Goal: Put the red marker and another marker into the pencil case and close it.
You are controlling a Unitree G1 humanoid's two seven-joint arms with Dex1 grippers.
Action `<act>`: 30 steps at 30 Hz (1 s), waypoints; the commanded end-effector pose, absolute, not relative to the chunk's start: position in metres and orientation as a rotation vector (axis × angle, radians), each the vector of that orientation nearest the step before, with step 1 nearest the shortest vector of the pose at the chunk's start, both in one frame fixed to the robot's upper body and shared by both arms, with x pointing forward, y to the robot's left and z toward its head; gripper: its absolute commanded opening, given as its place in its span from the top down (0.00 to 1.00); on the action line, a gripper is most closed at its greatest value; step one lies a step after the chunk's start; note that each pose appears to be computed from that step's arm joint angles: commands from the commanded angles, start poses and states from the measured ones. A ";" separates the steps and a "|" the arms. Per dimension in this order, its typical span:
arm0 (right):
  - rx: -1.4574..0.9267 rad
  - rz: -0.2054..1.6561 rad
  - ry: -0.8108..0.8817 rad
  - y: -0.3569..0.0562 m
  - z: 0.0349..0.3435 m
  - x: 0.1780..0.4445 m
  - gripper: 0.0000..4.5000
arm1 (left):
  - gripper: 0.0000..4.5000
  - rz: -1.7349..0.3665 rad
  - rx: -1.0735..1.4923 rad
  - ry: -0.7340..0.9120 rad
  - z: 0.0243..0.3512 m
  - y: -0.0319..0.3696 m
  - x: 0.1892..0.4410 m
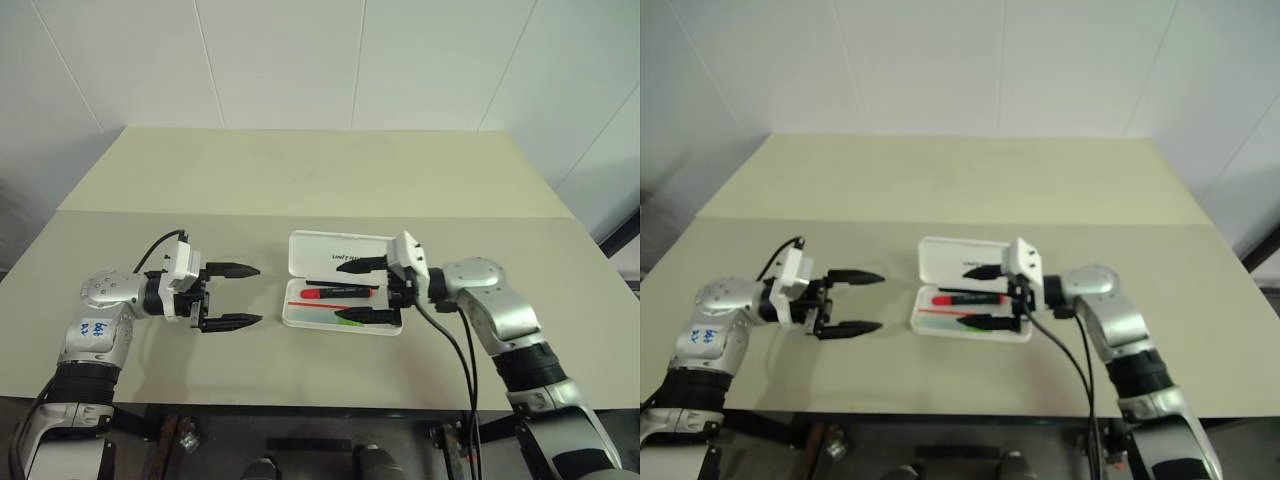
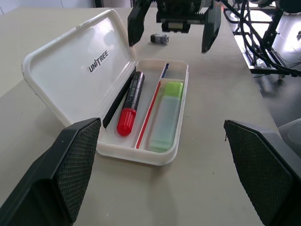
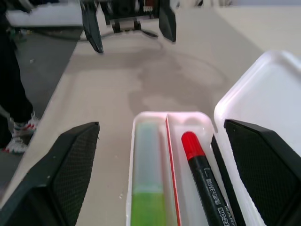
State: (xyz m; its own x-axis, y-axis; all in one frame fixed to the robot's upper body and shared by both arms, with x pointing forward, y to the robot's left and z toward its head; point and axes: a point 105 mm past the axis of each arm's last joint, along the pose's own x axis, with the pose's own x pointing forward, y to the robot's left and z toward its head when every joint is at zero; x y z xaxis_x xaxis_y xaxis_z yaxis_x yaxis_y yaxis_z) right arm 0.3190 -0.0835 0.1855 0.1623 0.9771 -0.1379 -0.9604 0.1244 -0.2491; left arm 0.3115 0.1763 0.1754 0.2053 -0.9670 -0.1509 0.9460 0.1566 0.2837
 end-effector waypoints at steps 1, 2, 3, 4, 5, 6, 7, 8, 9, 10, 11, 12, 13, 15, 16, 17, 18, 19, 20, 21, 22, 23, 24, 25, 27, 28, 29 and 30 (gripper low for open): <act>-0.278 1.319 -0.135 -0.105 0.209 0.313 0.00 | 0.00 -1.410 0.353 -0.103 0.184 0.168 0.310; -0.273 1.293 -0.134 -0.111 0.210 0.312 0.00 | 0.00 -1.419 0.349 -0.105 0.184 0.166 0.310; -0.259 1.248 -0.134 -0.118 0.212 0.312 0.00 | 0.00 -1.433 0.344 -0.110 0.185 0.162 0.310; -0.249 1.212 -0.134 -0.124 0.213 0.312 0.00 | 0.00 -1.444 0.338 -0.114 0.186 0.159 0.310; -0.236 1.175 -0.138 -0.131 0.215 0.311 0.00 | 0.00 -1.458 0.333 -0.117 0.187 0.156 0.310; -0.226 1.143 -0.138 -0.136 0.216 0.311 0.00 | 0.00 -1.469 0.329 -0.118 0.187 0.154 0.310; -0.218 1.100 -0.138 -0.143 0.216 0.311 0.00 | 0.00 -1.480 0.326 -0.122 0.187 0.151 0.310; -0.210 1.034 -0.140 -0.155 0.216 0.311 0.00 | 0.00 -1.500 0.322 -0.129 0.188 0.145 0.309; -0.210 0.976 -0.144 -0.165 0.216 0.311 0.00 | 0.00 -1.515 0.321 -0.138 0.189 0.141 0.309; -0.211 0.939 -0.147 -0.171 0.217 0.311 0.00 | 0.00 -1.524 0.321 -0.144 0.190 0.139 0.309; -0.208 0.894 -0.150 -0.178 0.217 0.311 0.00 | 0.00 -1.533 0.319 -0.155 0.191 0.136 0.309; -0.204 0.849 -0.151 -0.186 0.216 0.310 0.00 | 0.00 -1.544 0.316 -0.163 0.193 0.133 0.308; -0.199 0.764 -0.146 -0.200 0.214 0.312 0.00 | 0.00 -1.560 0.315 -0.171 0.194 0.129 0.308; -0.188 0.606 -0.135 -0.224 0.208 0.313 0.00 | 0.00 -1.582 0.312 -0.176 0.194 0.124 0.307; -0.186 0.559 -0.132 -0.231 0.206 0.313 0.00 | 0.00 -1.587 0.311 -0.177 0.194 0.123 0.308; -0.180 0.501 -0.124 -0.239 0.203 0.314 0.00 | 0.00 -1.591 0.311 -0.176 0.194 0.122 0.308; -0.175 0.438 -0.103 -0.248 0.197 0.315 0.00 | 0.00 -1.595 0.310 -0.174 0.194 0.122 0.308; -0.177 0.375 -0.083 -0.258 0.191 0.315 0.00 | 0.00 -1.599 0.311 -0.173 0.193 0.121 0.309; -0.180 0.332 -0.070 -0.264 0.187 0.314 0.00 | 0.00 -1.602 0.311 -0.173 0.193 0.120 0.309; -0.176 0.293 -0.055 -0.269 0.183 0.314 0.00 | 0.00 -1.605 0.310 -0.172 0.193 0.120 0.309; -0.167 0.254 -0.044 -0.273 0.179 0.313 0.00 | 0.00 -1.610 0.310 -0.172 0.192 0.119 0.310; -0.143 0.214 -0.035 -0.276 0.175 0.313 0.00 | 0.00 -1.614 0.311 -0.171 0.192 0.119 0.310; -0.117 0.189 -0.027 -0.276 0.171 0.312 0.00 | 0.00 -1.618 0.311 -0.170 0.192 0.119 0.310; -0.098 0.171 -0.023 -0.276 0.167 0.312 0.00 | 0.00 -1.620 0.312 -0.170 0.192 0.119 0.310; -0.060 0.158 -0.006 -0.270 0.159 0.312 0.00 | 0.00 -1.622 0.313 -0.169 0.192 0.118 0.310; -0.049 0.151 0.003 -0.267 0.156 0.312 0.00 | 0.00 -1.623 0.314 -0.168 0.192 0.118 0.310; -0.030 0.143 0.010 -0.265 0.152 0.312 0.00 | 0.00 -1.624 0.314 -0.168 0.192 0.118 0.310; -0.009 0.139 0.021 -0.261 0.148 0.312 0.00 | 0.00 -1.624 0.314 -0.168 0.192 0.119 0.310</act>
